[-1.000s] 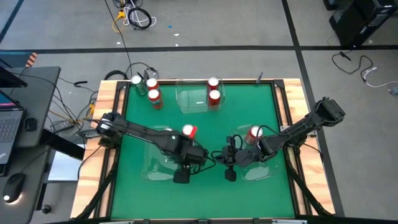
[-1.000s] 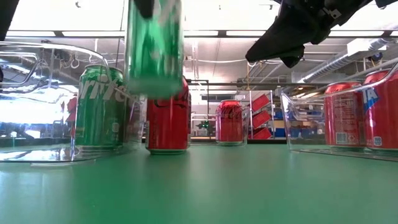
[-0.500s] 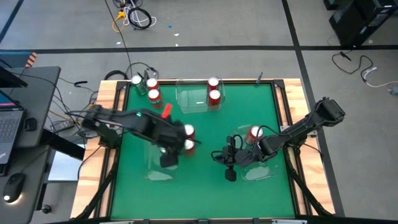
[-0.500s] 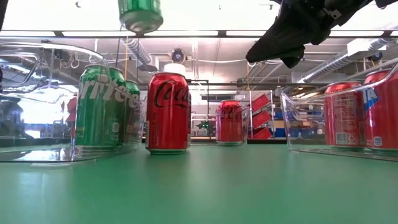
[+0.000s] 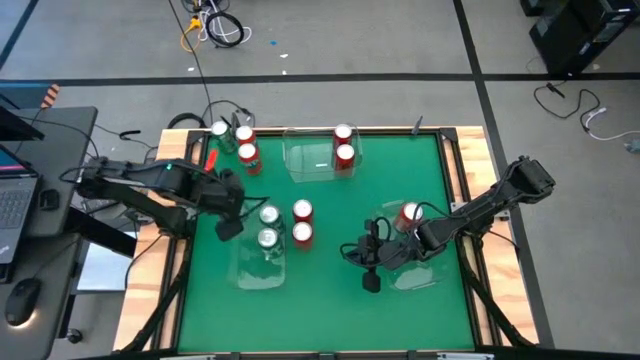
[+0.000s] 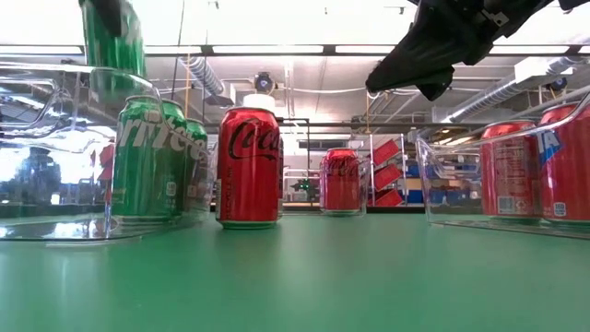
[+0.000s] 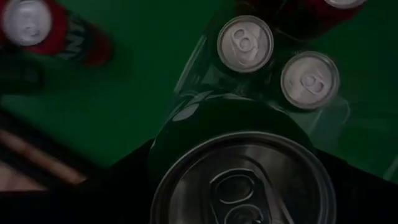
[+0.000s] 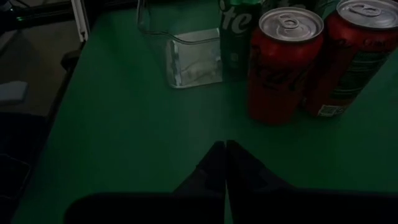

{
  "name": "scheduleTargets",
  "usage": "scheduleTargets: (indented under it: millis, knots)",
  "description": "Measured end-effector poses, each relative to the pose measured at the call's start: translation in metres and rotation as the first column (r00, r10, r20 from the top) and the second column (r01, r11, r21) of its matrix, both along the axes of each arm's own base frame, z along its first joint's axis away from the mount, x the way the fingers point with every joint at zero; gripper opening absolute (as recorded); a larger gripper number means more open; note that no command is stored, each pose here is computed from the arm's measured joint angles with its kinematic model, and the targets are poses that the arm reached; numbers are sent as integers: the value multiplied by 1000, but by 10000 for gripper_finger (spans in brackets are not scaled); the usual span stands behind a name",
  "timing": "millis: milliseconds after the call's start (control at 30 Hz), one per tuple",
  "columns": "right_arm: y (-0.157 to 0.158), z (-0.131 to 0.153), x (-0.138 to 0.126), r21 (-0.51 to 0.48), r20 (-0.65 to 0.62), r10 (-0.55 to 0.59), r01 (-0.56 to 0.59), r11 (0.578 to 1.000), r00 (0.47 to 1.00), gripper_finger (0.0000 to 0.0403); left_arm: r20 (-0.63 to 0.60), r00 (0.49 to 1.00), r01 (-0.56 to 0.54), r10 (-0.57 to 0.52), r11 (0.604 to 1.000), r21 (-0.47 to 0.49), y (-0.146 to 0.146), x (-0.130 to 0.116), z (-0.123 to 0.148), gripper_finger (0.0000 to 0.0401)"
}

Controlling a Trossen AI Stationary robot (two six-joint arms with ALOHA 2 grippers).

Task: Sort soda cans
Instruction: Put the green soda can into the middle left transparent bin

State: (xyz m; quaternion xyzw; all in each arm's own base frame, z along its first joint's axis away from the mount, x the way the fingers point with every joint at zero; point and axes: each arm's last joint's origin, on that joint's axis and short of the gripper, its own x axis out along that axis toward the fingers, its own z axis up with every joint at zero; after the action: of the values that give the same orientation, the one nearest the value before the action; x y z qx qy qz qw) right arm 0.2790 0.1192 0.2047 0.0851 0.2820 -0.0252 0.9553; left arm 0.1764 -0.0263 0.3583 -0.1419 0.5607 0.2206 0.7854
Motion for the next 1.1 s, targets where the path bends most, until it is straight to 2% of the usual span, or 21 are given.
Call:
scheduleTargets:
  millis: [67, 200, 367, 700, 1100]
  knots:
    - [0, 0, 0, 2, 5, 0, 0, 1000, 1000, 0, 17, 1000, 10, -9, 1000, -6, 3, 0, -14, 297]
    - [0, 1, 1, 6, 15, 0, 0, 1000, 1000, 1, -78, 996, 38, -40, 999, -21, 10, 0, -42, 297]
    - [0, 1, 1, 5, 16, 1, -1, 1000, 1000, 0, -90, 993, 78, -78, 997, -10, 14, 8, -68, 297]
    - [0, 1, 1, 4, 15, 1, -1, 1000, 1000, 0, -53, 995, 81, -83, 995, -50, 26, 15, -105, 297]
    - [0, 1, 1, 4, 15, 1, -1, 1000, 1000, 0, -51, 996, 65, -70, 992, -106, 31, 11, -142, 297]
